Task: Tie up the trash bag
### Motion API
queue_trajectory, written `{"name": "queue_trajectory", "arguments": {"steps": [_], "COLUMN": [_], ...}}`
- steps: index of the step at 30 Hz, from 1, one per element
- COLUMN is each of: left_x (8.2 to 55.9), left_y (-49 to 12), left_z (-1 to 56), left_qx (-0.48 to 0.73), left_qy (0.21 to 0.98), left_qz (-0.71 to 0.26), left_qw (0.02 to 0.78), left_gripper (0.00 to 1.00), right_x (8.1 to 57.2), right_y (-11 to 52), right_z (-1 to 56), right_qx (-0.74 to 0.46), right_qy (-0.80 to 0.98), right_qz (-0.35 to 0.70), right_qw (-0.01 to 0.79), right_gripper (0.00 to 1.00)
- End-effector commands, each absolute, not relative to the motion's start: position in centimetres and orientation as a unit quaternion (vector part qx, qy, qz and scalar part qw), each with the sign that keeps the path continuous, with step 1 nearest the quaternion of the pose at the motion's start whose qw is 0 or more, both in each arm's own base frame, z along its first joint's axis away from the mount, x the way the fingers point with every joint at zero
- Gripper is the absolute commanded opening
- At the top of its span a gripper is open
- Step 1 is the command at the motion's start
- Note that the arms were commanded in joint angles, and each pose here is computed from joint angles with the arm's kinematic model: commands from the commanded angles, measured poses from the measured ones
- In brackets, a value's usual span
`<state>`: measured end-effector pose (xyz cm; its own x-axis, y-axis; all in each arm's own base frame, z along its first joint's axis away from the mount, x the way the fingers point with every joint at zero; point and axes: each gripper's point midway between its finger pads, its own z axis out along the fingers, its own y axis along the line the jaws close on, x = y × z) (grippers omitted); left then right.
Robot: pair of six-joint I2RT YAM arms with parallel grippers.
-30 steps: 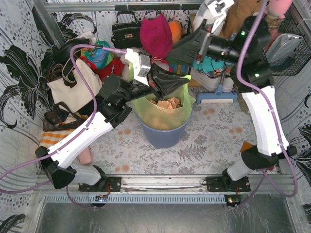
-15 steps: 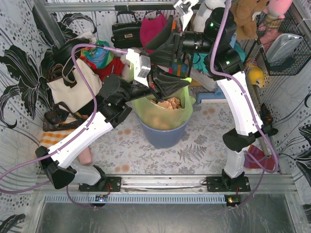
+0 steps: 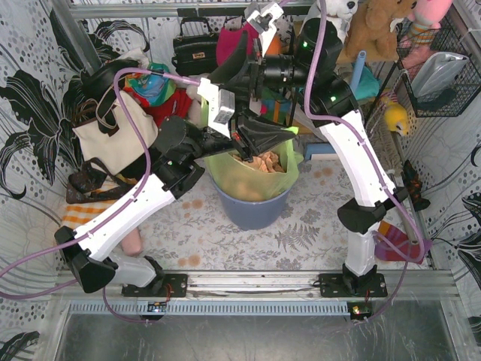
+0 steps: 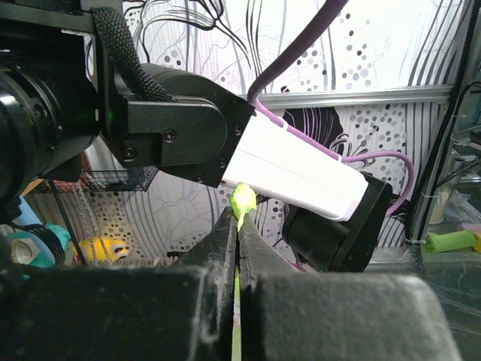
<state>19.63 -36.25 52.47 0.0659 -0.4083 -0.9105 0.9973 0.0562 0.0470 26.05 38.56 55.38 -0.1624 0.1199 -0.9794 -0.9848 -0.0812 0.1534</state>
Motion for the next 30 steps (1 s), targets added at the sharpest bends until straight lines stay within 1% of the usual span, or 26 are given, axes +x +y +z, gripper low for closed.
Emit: {"name": "queue_trajectory", "arguments": {"steps": [1, 4, 8, 12, 17, 21, 23, 30], "left_x": [18.8, 18.8, 18.8, 18.8, 18.8, 18.9, 19.0, 19.1], "left_y": [-36.1, -36.1, -36.1, -36.1, -36.0, -36.0, -35.9, -36.0], "left_z": [52.9, 52.7, 52.7, 52.7, 52.6, 52.6, 52.7, 52.6], "left_qx": [0.390, 0.390, 0.391, 0.392, 0.392, 0.390, 0.387, 0.386], "left_qy": [0.369, 0.371, 0.371, 0.373, 0.374, 0.376, 0.376, 0.377], "left_qz": [-0.574, -0.574, -0.574, -0.573, -0.572, -0.570, -0.569, -0.567], "left_qw": [0.618, 0.617, 0.616, 0.616, 0.616, 0.618, 0.621, 0.622], "left_gripper": [0.04, 0.04, 0.03, 0.03, 0.03, 0.04, 0.03, 0.03], "right_x": [24.2, 24.1, 24.6, 24.7, 24.6, 24.7, 24.9, 24.3], "right_y": [39.5, 39.9, 40.1, 40.2, 40.2, 39.9, 39.6, 38.7], "right_z": [56.8, 57.0, 57.2, 57.3, 57.5, 58.3, 58.9, 59.9], "right_qx": [-0.463, -0.458, -0.447, -0.445, -0.445, -0.432, -0.421, -0.407], "right_qy": [0.448, 0.448, 0.452, 0.452, 0.450, 0.451, 0.453, 0.456], "right_qz": [0.590, 0.586, 0.582, 0.582, 0.580, 0.572, 0.566, 0.561], "right_qw": [0.487, 0.496, 0.507, 0.509, 0.513, 0.531, 0.545, 0.559], "right_gripper": [0.73, 0.69, 0.58, 0.50, 0.28, 0.05, 0.00, 0.00]}}
